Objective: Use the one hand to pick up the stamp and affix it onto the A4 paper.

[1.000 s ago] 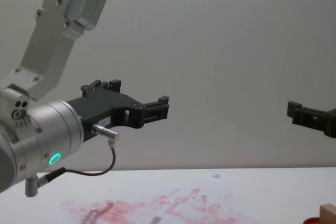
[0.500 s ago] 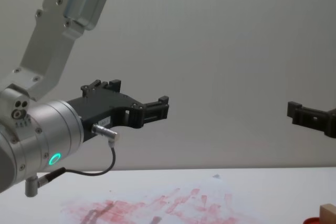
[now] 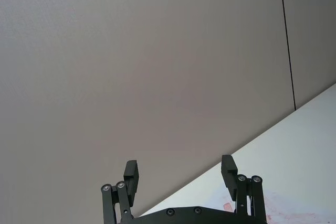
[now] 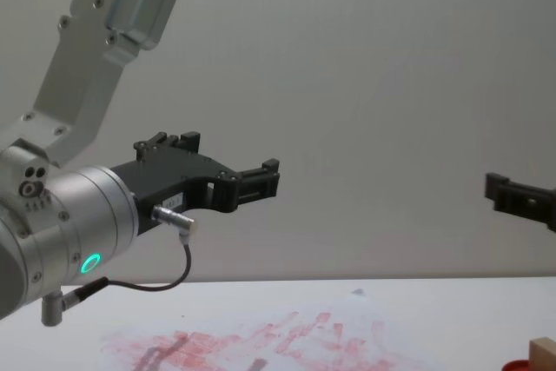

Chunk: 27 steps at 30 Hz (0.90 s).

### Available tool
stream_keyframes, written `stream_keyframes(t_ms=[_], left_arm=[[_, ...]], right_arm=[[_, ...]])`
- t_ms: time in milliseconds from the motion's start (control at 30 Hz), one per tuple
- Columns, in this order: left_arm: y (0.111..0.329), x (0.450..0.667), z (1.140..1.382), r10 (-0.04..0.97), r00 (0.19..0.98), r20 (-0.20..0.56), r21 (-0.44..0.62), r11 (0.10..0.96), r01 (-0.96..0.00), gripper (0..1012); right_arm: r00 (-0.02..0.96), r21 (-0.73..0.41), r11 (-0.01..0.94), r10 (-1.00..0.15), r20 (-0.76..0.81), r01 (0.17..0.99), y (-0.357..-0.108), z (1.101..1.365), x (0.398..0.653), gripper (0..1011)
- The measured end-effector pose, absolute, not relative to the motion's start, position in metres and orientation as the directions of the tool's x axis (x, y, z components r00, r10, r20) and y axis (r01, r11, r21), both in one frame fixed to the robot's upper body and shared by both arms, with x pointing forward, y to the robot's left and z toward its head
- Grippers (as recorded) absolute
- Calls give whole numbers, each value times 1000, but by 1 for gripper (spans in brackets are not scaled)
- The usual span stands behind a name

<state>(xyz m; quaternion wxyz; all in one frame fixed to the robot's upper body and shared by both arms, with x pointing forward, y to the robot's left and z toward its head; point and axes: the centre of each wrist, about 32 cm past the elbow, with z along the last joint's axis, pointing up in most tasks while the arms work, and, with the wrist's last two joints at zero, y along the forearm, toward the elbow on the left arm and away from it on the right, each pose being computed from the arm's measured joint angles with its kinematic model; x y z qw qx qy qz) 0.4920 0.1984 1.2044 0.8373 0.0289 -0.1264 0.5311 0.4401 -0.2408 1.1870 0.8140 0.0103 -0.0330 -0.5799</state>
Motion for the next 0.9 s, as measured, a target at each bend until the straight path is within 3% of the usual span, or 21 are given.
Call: stream_keyframes(t_ms=[433, 900], left_arm=[[198, 492, 1204, 882, 404, 243, -86, 434, -897, 1001], [198, 492, 1204, 882, 404, 243, -86, 434, -897, 1001]], right_arm=[[241, -34, 241, -970, 10, 970, -271, 1171, 402, 1001], [222, -155, 221, -975, -8, 963, -282, 1162, 390, 1001]])
